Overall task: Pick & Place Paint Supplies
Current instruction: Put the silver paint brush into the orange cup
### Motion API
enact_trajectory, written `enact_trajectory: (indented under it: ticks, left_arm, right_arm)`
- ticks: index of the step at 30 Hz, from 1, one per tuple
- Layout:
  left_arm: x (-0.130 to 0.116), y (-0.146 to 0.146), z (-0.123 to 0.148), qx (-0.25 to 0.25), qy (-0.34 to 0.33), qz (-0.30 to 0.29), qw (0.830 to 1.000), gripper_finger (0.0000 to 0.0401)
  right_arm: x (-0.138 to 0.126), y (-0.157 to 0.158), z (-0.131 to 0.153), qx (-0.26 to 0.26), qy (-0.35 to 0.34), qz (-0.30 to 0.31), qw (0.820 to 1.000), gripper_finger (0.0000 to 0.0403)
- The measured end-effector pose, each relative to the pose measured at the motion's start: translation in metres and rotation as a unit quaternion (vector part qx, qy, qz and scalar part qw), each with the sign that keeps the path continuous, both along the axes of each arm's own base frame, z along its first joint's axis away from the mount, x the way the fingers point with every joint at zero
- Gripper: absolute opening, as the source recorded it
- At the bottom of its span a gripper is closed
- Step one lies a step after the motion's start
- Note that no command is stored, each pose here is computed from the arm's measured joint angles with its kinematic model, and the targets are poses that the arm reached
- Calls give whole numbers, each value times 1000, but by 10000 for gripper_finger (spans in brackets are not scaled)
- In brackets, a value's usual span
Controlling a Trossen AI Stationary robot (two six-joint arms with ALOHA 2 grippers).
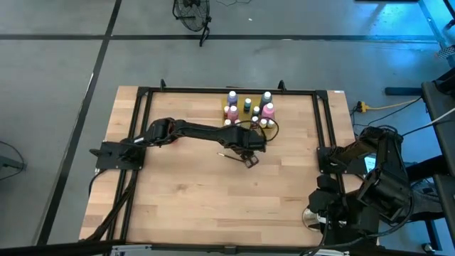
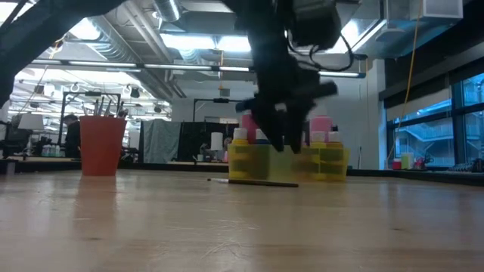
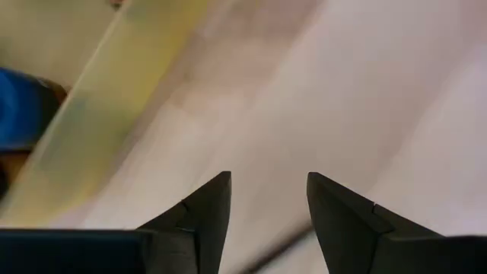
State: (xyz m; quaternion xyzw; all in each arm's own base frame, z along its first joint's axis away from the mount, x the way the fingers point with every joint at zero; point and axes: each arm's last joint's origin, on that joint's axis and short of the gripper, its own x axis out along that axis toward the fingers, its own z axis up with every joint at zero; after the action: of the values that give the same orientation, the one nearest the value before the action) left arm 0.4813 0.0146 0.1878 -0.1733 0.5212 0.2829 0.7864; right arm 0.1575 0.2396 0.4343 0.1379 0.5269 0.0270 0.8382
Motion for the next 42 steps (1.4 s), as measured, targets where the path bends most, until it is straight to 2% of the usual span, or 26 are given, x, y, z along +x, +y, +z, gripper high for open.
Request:
enact_trajectory:
  ticks: [2,4,6,9,11,14,18,25,33,38,42]
  left_arm:
    - [-5,-7,14,-2,48,-70,996,168]
    - [-14,-17,25,-6,106,-143,984,168]
    - [-25,-29,30,2,167,-208,964,168]
    - [-38,-44,28,41,251,-281,925,168]
    - [-41,-48,20,57,273,-320,905,168]
    - [-42,-49,8,41,285,-362,887,168]
    - [-45,-38,-4,12,296,-377,878,168]
    - [-47,-19,-10,-41,291,-418,860,168]
    - [-47,7,-10,-50,291,-415,861,168]
    - [-48,19,-10,-75,279,-414,863,168]
    - [-48,17,-10,-88,270,-433,855,168]
  right_arm:
    - [-1,0,0,1,0,-1,1000,261]
    - [-2,1,0,1,0,0,1000,261]
    - [-4,2,0,0,-2,2,1000,261]
    - [-7,4,0,-5,-13,-1,1000,261]
    - [-8,5,1,-10,-23,-3,1000,261]
    - [-9,5,1,-11,-32,-14,999,261]
    - [-9,5,1,-8,-38,-31,999,261]
    - [-7,4,2,-17,-66,-61,996,261]
    - [-6,3,2,-6,-82,-105,991,261]
    - [-4,2,2,-1,-84,-122,989,261]
    - [-3,1,3,-2,-90,-128,988,261]
